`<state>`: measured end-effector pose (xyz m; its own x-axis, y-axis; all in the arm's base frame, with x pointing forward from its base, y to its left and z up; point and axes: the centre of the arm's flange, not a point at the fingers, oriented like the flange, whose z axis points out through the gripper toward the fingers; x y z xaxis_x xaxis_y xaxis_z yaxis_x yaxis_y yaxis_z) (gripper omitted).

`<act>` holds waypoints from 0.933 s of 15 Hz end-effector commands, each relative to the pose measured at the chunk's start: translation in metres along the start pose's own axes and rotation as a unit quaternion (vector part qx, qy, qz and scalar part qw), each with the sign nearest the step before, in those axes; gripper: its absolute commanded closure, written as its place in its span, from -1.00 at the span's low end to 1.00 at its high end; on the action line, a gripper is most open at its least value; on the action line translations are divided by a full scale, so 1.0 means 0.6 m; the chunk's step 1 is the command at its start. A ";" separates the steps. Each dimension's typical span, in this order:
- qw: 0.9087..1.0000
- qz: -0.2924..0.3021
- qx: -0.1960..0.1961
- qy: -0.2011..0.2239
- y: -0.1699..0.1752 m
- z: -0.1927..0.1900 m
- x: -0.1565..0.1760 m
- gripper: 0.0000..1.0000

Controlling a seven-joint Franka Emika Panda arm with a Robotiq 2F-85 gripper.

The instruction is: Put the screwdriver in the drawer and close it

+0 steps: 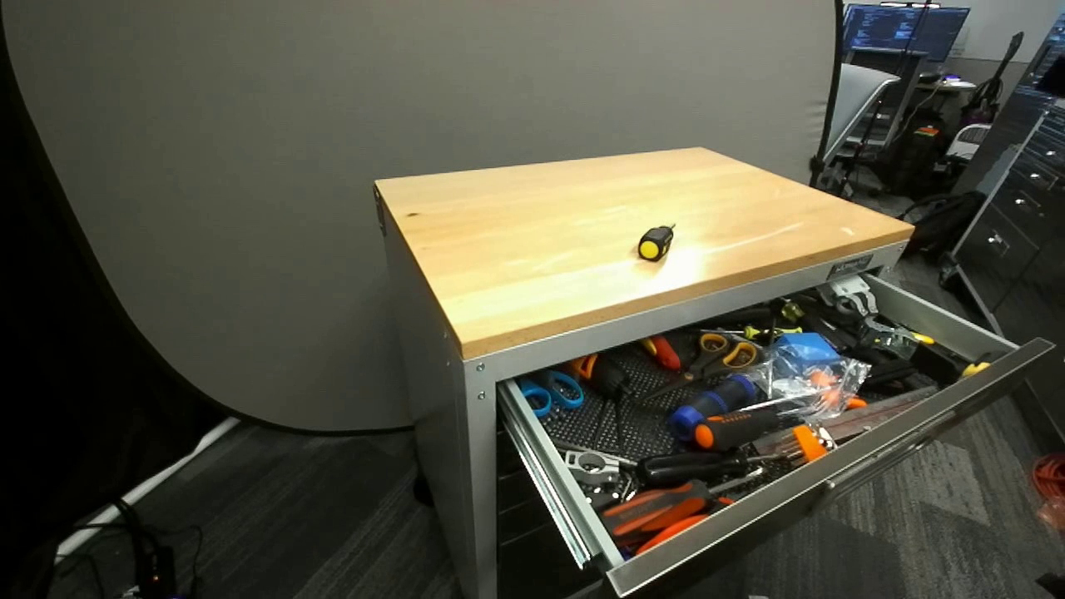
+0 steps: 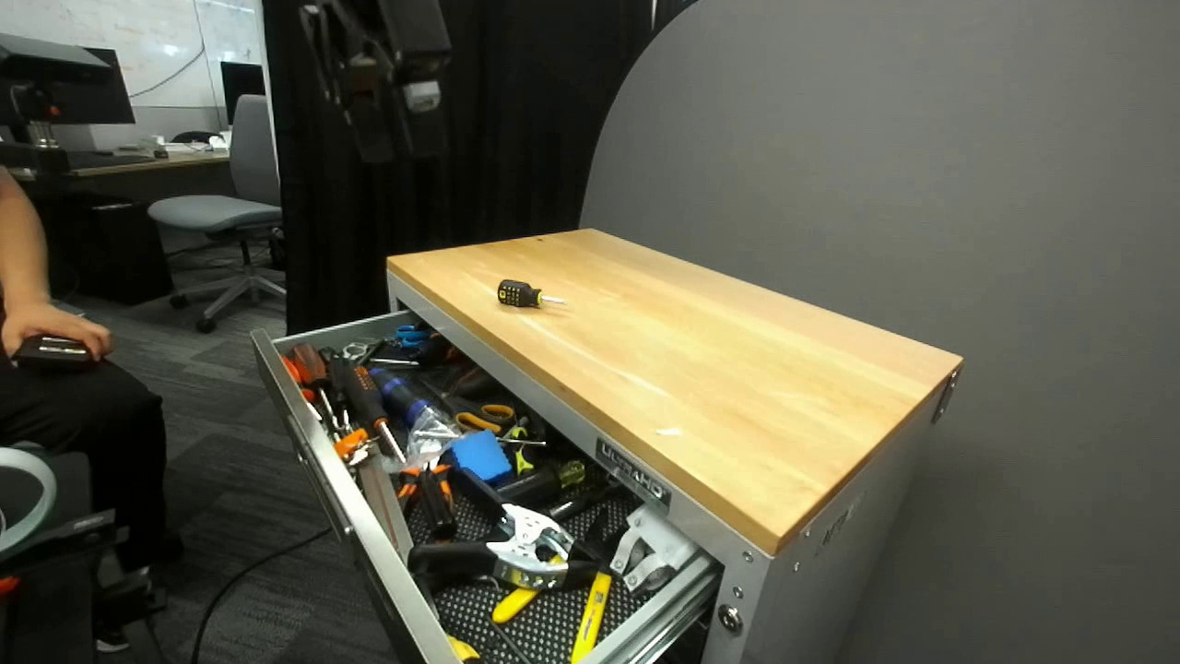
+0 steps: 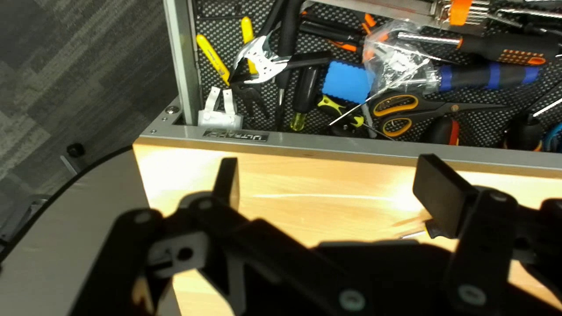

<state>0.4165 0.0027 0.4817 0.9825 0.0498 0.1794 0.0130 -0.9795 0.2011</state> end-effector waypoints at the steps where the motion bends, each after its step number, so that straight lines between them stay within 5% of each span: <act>1: 0.998 0.055 -0.030 -0.005 -0.145 0.002 0.011 -1.00; 6: 0.991 0.120 0.027 0.043 -0.270 0.012 0.012 -1.00; 14: 0.964 0.223 0.113 0.091 -0.340 0.073 0.080 -1.00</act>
<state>0.4403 0.1768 0.4248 0.8776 -0.3233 0.3538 -0.3139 -0.9456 -0.0856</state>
